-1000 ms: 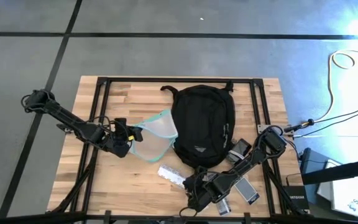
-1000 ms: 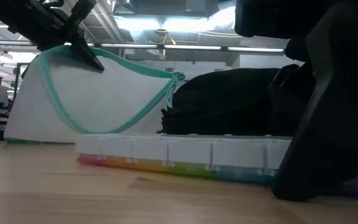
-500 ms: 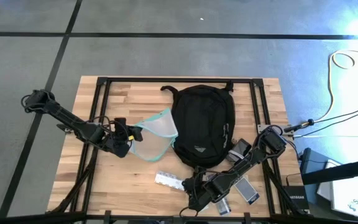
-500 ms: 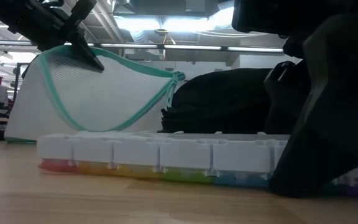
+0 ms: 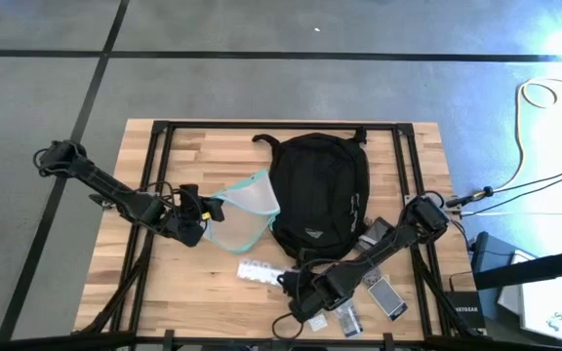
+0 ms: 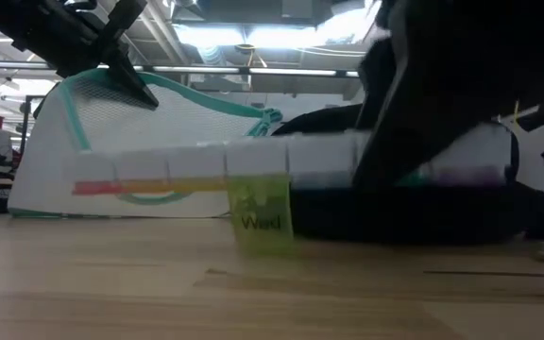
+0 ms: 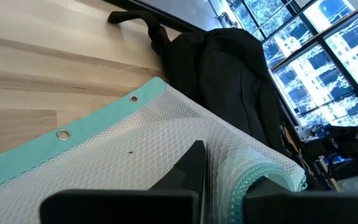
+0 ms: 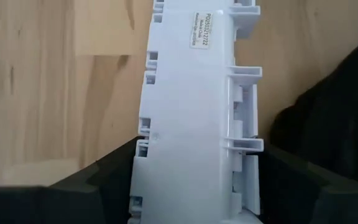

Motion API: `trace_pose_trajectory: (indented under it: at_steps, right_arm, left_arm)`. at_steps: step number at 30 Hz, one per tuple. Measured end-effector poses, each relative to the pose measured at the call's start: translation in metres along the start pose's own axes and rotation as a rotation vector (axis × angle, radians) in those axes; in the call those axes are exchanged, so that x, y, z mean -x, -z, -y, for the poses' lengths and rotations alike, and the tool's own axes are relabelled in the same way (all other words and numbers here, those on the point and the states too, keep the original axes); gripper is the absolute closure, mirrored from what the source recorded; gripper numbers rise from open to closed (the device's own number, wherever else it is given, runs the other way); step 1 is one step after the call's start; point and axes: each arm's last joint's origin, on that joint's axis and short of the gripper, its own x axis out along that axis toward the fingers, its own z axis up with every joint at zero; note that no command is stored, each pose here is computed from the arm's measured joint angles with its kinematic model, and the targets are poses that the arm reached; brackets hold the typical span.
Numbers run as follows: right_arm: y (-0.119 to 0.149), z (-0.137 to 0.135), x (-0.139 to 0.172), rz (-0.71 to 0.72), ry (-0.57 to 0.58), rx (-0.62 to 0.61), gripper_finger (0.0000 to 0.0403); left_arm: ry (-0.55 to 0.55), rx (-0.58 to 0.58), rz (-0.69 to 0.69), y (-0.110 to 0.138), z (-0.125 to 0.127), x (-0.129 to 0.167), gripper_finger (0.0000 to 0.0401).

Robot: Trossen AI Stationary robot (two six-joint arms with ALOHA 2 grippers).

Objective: Unpack backpack
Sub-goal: Put the white pill organizer into the transparent zipper bag

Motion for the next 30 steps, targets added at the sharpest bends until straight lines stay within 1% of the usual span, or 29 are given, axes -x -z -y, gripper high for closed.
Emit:
trace_pose_trajectory:
  at_steps: [3,7,10,12,15,17,20,22,24,26,28,30]
  right_arm:
    - [-0.006,0.006,0.013,-0.03,-0.016,0.056,0.0147]
    - [-0.022,0.013,0.04,-0.005,-0.056,0.097,0.0147]
    - [-0.035,0.019,0.055,0.057,-0.064,0.09,0.0148]
    - [-0.044,0.029,0.059,0.082,-0.06,0.06,0.0148]
    - [-0.056,0.047,0.053,0.06,-0.077,0.013,0.0148]
    - [-0.062,0.061,0.046,0.039,-0.071,0.004,0.0148]
    - [-0.071,0.084,0.036,0.034,-0.039,-0.012,0.0148]
    - [-0.076,0.099,0.031,0.034,0.001,-0.022,0.0148]
    - [-0.08,0.112,0.026,0.016,0.008,-0.042,0.0148]
    - [-0.083,0.125,0.022,-0.015,-0.051,-0.097,0.0148]
    - [-0.086,0.135,0.018,-0.031,-0.095,-0.18,0.0148]
    - [-0.091,0.145,0.015,-0.018,-0.102,-0.266,0.0148]
  left_arm:
    - [0.001,-0.014,0.0,0.0,0.0,0.0,0.04]
    - [0.0,-0.018,0.0,0.0,0.0,0.0,0.04]
    - [0.001,-0.013,0.001,0.0,0.0,0.0,0.04]
    - [0.001,-0.012,0.001,0.0,0.0,0.0,0.04]
    - [0.001,-0.012,0.001,0.0,0.0,0.0,0.04]
    - [0.001,-0.011,0.001,0.0,0.0,0.0,0.04]
    - [0.001,-0.01,0.001,0.0,0.0,0.0,0.04]
    - [0.001,-0.009,0.001,0.0,0.0,0.0,0.04]
    - [0.001,-0.01,0.001,0.0,0.0,0.0,0.04]
    - [0.001,-0.009,0.001,0.0,0.0,0.0,0.04]
    - [0.001,-0.009,0.001,0.0,0.0,0.0,0.04]
    - [0.001,-0.005,0.005,0.0,0.0,0.0,0.04]
